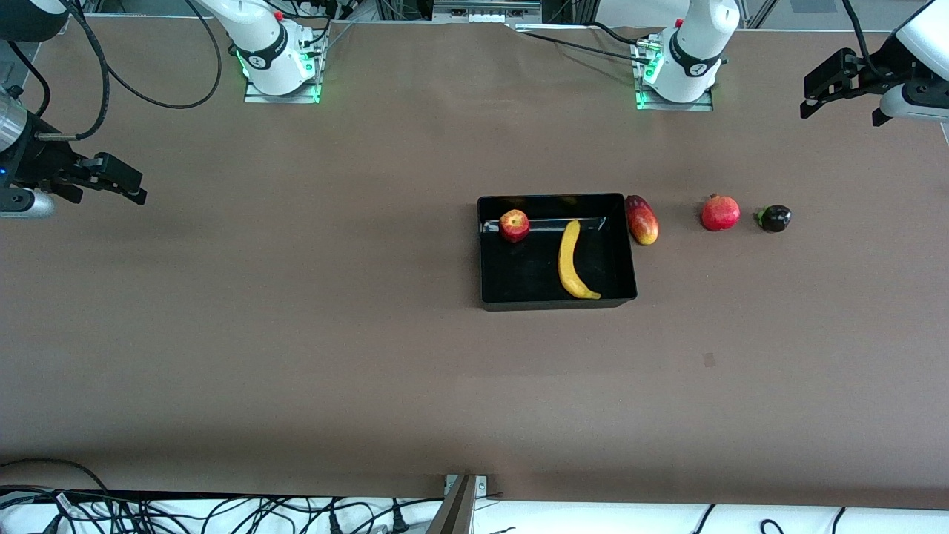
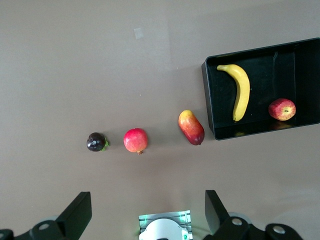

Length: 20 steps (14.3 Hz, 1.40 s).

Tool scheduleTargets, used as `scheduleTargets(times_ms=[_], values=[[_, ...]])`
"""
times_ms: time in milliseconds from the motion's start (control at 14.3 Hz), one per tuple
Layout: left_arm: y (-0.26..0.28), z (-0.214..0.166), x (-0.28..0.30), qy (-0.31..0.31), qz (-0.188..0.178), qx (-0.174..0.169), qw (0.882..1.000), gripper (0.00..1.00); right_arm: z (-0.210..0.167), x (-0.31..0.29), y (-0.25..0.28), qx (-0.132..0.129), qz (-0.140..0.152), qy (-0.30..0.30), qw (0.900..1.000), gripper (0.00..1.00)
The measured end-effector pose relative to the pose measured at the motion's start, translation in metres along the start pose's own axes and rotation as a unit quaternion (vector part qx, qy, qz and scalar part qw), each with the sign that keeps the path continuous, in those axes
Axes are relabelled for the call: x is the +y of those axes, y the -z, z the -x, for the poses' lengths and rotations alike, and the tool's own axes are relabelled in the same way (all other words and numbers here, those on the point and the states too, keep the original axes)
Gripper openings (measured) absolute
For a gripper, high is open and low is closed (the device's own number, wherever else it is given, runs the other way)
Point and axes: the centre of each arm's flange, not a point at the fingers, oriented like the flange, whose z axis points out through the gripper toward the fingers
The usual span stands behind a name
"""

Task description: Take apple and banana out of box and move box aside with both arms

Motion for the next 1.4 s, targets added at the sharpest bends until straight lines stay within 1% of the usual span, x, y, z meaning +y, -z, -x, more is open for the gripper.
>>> scheduleTargets(times_ms=[420,559,699,839,909,979,1119,1259,1399], values=[[0.0,0.0,0.0,0.002,0.0,0.001,1.0,1.0,0.0,0.0,0.0,0.0,0.0,0.0,1.0,1.0],[0.0,-0.003,0.003,0.03,0.0,0.007,1.0,1.0,0.0,0.0,0.0,0.0,0.0,0.0,1.0,1.0],[-0.014,-0.018,0.025,0.073,-0.002,0.018,0.997,1.0,0.0,0.0,0.0,0.0,0.0,0.0,1.0,1.0],[-0.049,-0.05,0.061,0.113,0.0,0.027,0.993,1.0,0.0,0.0,0.0,0.0,0.0,0.0,1.0,1.0],[-0.072,-0.068,0.078,0.138,0.01,0.028,0.99,1.0,0.0,0.0,0.0,0.0,0.0,0.0,1.0,1.0],[-0.097,-0.086,0.094,0.166,0.028,0.022,0.986,1.0,0.0,0.0,0.0,0.0,0.0,0.0,1.0,1.0],[-0.151,-0.121,0.114,0.195,0.048,0.007,0.98,1.0,0.0,0.0,0.0,0.0,0.0,0.0,1.0,1.0],[-0.206,-0.148,0.141,0.225,0.057,-0.001,0.973,1.0,0.0,0.001,-0.001,-0.001,0.0,-0.001,1.0,1.0],[-0.253,-0.16,0.181,0.252,0.062,-0.007,0.966,1.0,0.0,0.001,-0.001,-0.001,0.0,-0.001,1.0,1.0]])
